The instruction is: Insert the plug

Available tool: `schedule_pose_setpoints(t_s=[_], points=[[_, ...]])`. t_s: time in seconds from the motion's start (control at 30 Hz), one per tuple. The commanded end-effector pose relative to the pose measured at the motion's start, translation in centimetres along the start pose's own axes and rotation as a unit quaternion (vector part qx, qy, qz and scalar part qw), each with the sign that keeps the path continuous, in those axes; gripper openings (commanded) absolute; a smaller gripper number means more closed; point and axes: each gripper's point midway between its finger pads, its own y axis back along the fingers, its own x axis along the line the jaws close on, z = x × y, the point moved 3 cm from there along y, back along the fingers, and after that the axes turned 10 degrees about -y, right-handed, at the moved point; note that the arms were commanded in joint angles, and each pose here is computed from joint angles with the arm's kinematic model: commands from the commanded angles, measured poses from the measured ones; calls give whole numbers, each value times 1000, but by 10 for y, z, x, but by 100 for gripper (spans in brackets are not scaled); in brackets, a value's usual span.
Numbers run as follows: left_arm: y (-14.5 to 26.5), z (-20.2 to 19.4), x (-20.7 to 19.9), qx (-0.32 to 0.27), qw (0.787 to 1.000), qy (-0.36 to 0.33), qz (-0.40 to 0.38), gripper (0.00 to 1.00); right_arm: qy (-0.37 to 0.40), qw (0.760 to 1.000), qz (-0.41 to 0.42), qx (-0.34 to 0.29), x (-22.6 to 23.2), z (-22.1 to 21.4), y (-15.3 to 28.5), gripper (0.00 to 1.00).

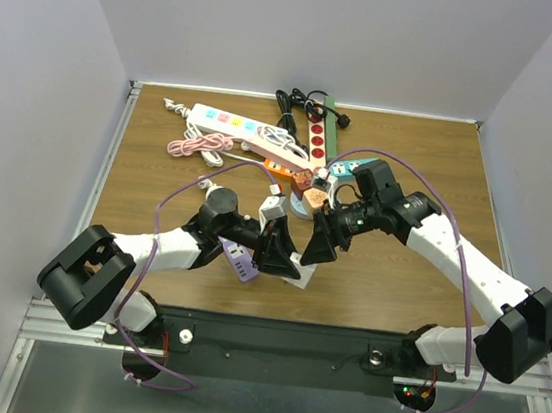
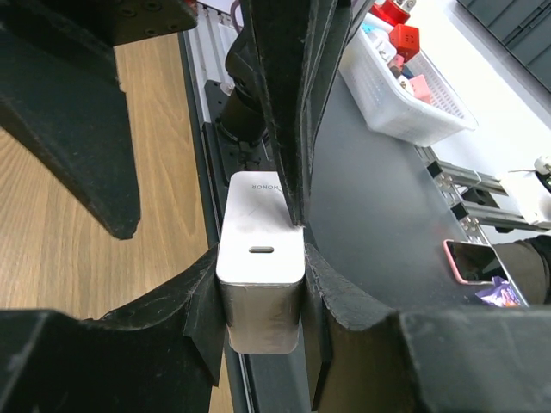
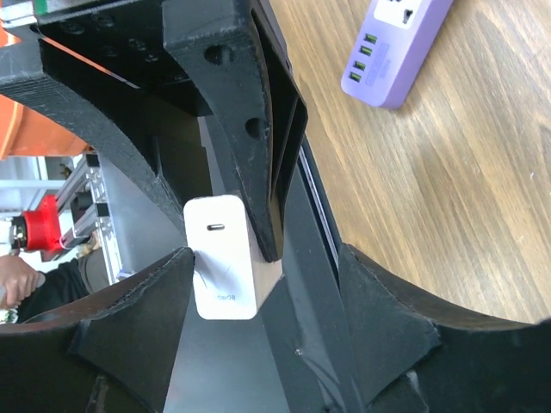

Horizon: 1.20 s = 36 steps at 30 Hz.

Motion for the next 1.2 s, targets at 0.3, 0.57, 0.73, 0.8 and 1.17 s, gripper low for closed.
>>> schedule_pose_setpoints(t_s=[0.3, 0.57, 0.73, 0.8, 1.17], points=[[0, 25, 0, -14, 998, -55, -7, 0, 24, 999, -23, 37, 10, -19, 2, 66], [0, 28, 1, -16, 998, -61, -4, 0, 26, 998, -20, 45, 12, -24, -1, 66], [1, 28, 0, -16, 998, -61, -4, 0, 46, 998, -24, 40, 11, -17, -1, 60], [0, 28, 0, -16, 998, -61, -4, 0, 60, 997, -24, 32, 12, -9, -2, 56], [0, 25, 8, -15, 999, -50, 15, 14, 76, 997, -18, 12, 11, 1, -6, 0]])
